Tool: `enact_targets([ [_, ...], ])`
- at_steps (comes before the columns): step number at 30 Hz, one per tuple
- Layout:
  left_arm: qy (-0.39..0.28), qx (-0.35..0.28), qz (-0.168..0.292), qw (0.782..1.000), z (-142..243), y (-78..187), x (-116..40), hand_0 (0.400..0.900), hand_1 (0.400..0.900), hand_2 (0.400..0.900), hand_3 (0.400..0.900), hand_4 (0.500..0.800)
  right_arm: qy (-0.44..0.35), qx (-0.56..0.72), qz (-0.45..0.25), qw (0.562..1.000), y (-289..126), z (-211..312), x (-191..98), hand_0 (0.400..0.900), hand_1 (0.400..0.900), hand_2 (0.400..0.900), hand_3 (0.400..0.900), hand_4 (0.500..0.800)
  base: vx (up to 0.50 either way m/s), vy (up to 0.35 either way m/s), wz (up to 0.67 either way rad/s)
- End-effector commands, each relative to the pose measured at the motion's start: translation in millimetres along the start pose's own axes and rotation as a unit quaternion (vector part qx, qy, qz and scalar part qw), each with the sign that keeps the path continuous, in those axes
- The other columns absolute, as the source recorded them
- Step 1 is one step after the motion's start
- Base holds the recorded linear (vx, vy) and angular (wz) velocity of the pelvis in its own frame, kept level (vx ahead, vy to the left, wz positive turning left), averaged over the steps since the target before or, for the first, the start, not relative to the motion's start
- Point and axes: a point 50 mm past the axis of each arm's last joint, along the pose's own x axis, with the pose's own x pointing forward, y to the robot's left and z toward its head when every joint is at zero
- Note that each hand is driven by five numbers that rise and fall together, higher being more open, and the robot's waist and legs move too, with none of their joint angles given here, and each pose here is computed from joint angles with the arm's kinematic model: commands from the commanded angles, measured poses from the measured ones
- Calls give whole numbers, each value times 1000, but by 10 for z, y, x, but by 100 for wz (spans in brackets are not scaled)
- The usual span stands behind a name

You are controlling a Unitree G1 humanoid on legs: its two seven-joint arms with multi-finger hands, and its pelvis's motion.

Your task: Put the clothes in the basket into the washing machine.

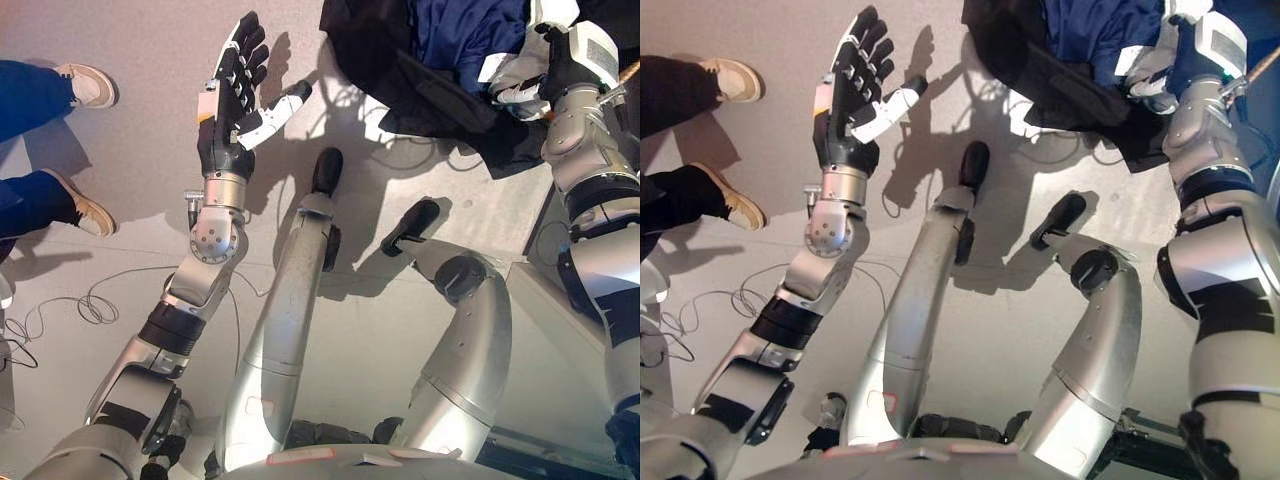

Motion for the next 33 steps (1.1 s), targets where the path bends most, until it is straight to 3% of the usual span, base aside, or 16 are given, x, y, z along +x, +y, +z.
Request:
enact_targets([
  [1, -93, -75, -5, 993, 318, -115, -130, 900, 900, 900, 900, 800, 28, -69, -13, 997, -140, -299, -23, 900, 900, 900, 900, 800, -7, -20, 6],
  [12, -109, -83, -2, 991, 418, -72, -177, 900, 900, 900, 900, 800, 132, -103, 5, 986, -117, -682, -125, 900, 900, 900, 900, 800, -3, -2, 3],
  [27, -105, -49, 29, 993, 478, 157, -208, 900, 900, 900, 900, 800, 173, -74, 17, 982, -212, -670, -97, 900, 900, 900, 900, 800, -21, 3, -4],
  [28, -104, -46, 34, 993, 478, 180, -211, 900, 900, 900, 900, 800, 171, -72, 17, 983, -212, -636, -86, 494, 494, 494, 494, 556, -25, 0, -7],
  [29, -103, -43, 37, 993, 479, 199, -220, 900, 900, 900, 900, 800, 167, -75, 19, 983, -217, -598, -72, 400, 400, 400, 400, 500, -21, 8, -8],
  [33, -99, -35, 52, 993, 482, 272, -227, 900, 900, 900, 900, 800, 141, -58, 26, 988, -209, -344, -1, 400, 400, 400, 400, 500, -14, 7, -7],
])
